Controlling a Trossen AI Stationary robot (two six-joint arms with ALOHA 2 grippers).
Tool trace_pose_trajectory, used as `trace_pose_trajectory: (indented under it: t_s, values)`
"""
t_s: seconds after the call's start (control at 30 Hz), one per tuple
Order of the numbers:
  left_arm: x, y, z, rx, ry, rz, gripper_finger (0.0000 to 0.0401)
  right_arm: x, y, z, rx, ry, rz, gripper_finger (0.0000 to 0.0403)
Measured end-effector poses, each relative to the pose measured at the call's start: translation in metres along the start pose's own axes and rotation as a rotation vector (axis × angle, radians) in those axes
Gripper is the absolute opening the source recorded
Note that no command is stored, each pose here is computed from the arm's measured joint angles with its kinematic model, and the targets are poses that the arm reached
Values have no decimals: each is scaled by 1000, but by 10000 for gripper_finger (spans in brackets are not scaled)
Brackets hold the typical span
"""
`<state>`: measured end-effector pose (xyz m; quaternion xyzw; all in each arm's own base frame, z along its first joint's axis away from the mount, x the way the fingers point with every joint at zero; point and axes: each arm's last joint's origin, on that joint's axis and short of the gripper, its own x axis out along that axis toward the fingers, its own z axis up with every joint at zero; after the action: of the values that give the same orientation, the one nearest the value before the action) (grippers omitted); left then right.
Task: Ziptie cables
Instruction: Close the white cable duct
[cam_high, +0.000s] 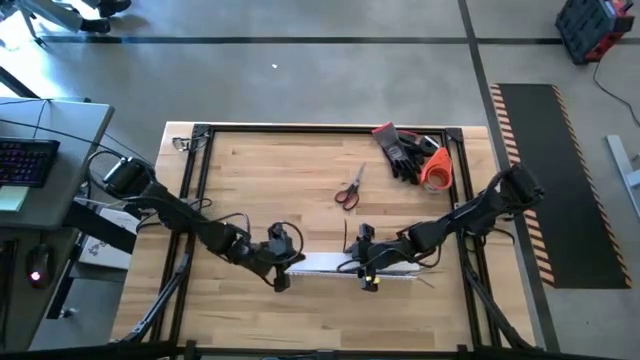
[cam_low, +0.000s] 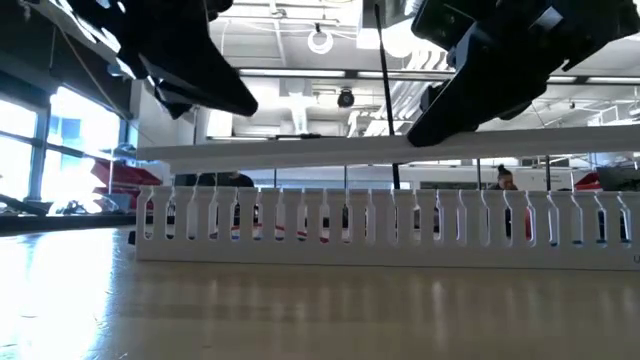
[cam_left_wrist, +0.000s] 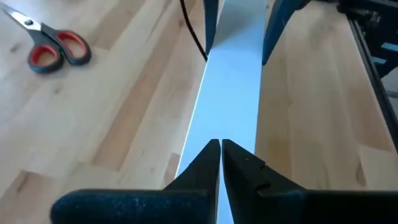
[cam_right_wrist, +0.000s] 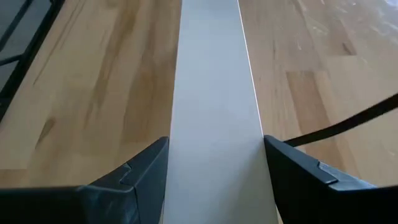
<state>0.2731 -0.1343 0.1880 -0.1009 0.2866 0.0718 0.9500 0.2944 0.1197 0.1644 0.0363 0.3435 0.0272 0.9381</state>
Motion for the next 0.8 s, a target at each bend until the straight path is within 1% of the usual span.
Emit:
trace_pose_trajectory:
  t_s: [0.27,0.53,0.8]
  values:
    - [9,-3,-12,-21,47,13,0,5,-2,-1,15,1,1,212]
    - [26,-5,-30,-36,105,34,0,5,-2,-3,27,23,14,212]
    - [25,-5,-30,-37,107,34,0,5,-2,-3,29,18,20,212]
